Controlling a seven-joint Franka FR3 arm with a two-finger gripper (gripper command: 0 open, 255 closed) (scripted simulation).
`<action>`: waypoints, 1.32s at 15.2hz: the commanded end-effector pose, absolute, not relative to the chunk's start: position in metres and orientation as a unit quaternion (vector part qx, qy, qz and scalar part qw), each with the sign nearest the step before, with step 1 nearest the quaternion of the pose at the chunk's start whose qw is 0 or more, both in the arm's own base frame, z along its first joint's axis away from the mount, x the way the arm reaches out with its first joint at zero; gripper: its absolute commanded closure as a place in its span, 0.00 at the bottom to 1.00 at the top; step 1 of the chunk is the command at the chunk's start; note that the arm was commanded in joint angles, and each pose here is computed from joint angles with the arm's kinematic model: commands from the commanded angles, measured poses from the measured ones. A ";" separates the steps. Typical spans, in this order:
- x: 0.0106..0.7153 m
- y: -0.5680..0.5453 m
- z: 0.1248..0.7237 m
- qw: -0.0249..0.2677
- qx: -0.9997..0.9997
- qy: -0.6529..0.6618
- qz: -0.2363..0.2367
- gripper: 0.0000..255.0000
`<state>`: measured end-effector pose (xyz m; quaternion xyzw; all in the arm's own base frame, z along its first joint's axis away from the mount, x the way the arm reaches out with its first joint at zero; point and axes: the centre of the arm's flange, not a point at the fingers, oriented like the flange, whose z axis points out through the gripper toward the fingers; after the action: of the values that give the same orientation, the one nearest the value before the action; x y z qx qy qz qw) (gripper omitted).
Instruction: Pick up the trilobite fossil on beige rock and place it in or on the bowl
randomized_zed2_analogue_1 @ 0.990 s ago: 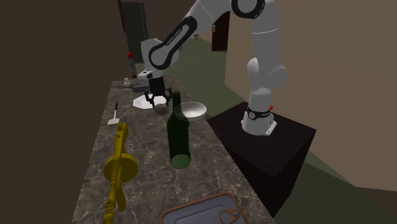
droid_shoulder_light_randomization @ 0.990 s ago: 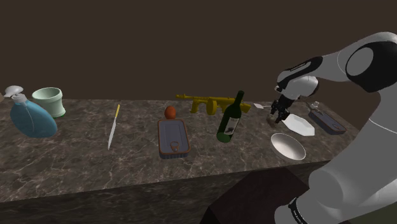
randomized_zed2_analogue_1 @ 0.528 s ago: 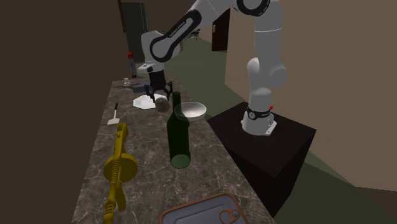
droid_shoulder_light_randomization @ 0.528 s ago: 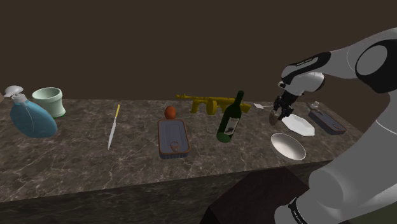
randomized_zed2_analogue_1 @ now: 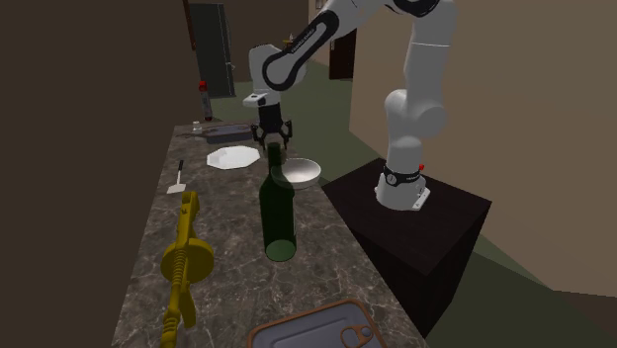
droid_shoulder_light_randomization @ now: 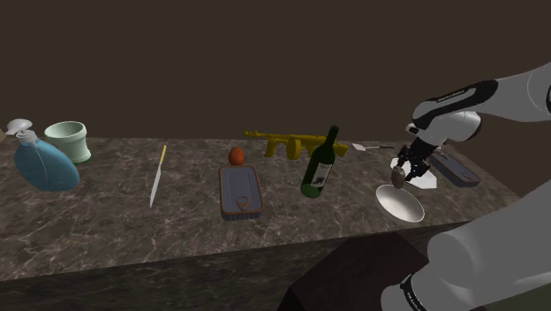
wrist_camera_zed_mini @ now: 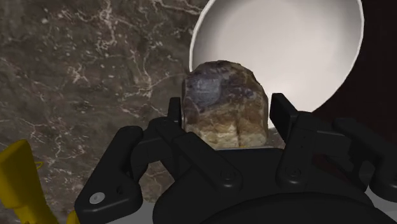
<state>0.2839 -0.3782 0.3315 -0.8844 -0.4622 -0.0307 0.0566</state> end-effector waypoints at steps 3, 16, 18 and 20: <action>0.229 -0.363 0.331 0.057 -0.884 -0.463 -0.031 1.00; 0.205 -0.358 0.273 0.057 -0.884 -0.463 -0.031 1.00; 0.205 -0.358 0.262 0.057 -0.884 -0.463 -0.031 1.00; 0.205 -0.358 0.259 0.057 -0.884 -0.463 -0.031 1.00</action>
<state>0.2059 -0.3573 0.2608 -0.8839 -0.4631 -0.0308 0.0569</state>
